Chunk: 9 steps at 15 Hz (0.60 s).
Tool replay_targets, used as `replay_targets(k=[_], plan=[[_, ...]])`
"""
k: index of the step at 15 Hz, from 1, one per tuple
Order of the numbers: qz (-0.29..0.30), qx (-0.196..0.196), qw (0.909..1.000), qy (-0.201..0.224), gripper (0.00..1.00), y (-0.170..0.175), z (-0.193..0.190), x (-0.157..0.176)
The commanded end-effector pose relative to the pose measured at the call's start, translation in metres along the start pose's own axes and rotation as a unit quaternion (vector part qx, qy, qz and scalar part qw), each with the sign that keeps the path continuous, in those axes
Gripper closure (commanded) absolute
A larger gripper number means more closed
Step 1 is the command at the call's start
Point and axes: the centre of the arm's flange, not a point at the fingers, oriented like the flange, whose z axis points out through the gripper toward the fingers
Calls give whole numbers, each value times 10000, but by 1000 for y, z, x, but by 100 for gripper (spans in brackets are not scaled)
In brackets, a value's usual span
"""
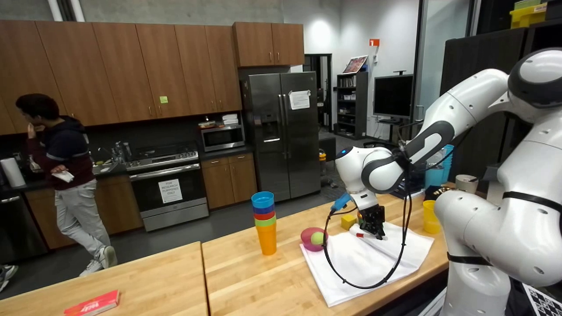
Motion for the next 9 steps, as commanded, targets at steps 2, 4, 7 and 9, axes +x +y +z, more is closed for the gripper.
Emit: replay_targets(k=[2, 4, 7, 9], plan=[[-50, -95, 9999, -43, 83, 0, -1, 1], [-71, -127, 9999, -59, 83, 1, -2, 3], [-83, -70, 9994, -315, 96, 6, 3, 1], [-192, -73, 9973, -703, 96, 11, 6, -2]])
